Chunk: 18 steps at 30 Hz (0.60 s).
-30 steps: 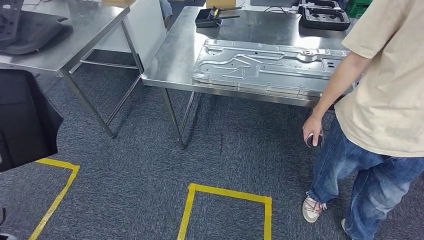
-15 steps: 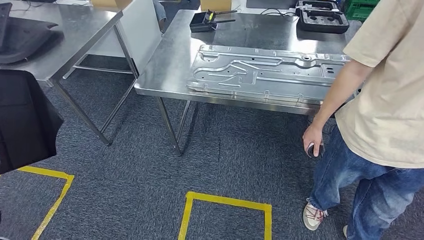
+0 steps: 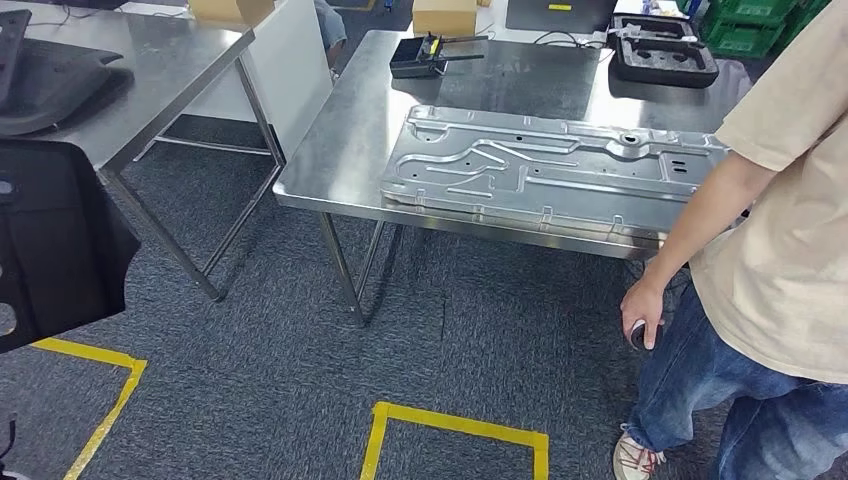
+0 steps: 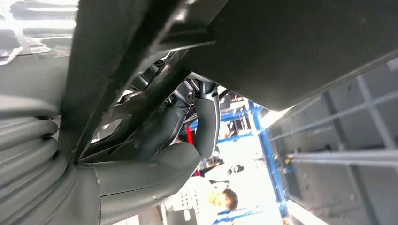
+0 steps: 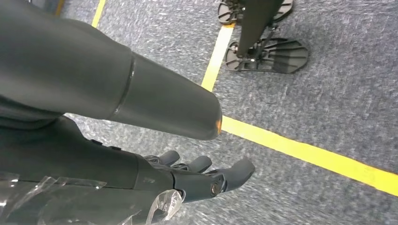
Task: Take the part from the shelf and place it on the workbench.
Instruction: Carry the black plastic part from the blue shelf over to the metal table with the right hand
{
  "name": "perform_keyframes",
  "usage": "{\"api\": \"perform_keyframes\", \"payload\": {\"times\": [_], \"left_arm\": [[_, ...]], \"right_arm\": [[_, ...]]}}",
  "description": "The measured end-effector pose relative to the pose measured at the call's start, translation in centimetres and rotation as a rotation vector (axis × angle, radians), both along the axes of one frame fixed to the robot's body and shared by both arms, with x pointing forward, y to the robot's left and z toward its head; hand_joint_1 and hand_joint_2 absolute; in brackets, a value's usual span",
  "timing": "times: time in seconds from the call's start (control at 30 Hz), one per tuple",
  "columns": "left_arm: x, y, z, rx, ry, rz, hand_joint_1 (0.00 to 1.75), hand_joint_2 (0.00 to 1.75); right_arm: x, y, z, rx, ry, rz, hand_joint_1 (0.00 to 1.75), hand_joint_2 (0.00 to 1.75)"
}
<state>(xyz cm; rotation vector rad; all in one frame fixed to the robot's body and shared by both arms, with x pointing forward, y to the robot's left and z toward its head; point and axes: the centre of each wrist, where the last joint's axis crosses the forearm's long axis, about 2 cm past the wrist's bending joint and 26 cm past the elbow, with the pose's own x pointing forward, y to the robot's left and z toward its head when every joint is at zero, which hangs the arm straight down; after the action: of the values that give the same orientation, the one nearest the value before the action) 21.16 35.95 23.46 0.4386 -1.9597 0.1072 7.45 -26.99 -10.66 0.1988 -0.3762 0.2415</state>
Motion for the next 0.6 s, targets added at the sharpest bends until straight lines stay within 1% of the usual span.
{"api": "perform_keyframes", "payload": {"times": [0.4,0.6], "left_arm": [[0.3,-0.6,0.1,0.036,0.028,-0.076,1.75,1.75],[0.7,-1.2,0.4,0.104,0.030,-0.117,1.75,1.75]], "right_arm": [[-0.1,0.4,0.0,0.005,0.004,0.011,0.00,0.00],[0.3,0.8,0.1,0.012,-0.002,0.018,0.00,0.00]]}}
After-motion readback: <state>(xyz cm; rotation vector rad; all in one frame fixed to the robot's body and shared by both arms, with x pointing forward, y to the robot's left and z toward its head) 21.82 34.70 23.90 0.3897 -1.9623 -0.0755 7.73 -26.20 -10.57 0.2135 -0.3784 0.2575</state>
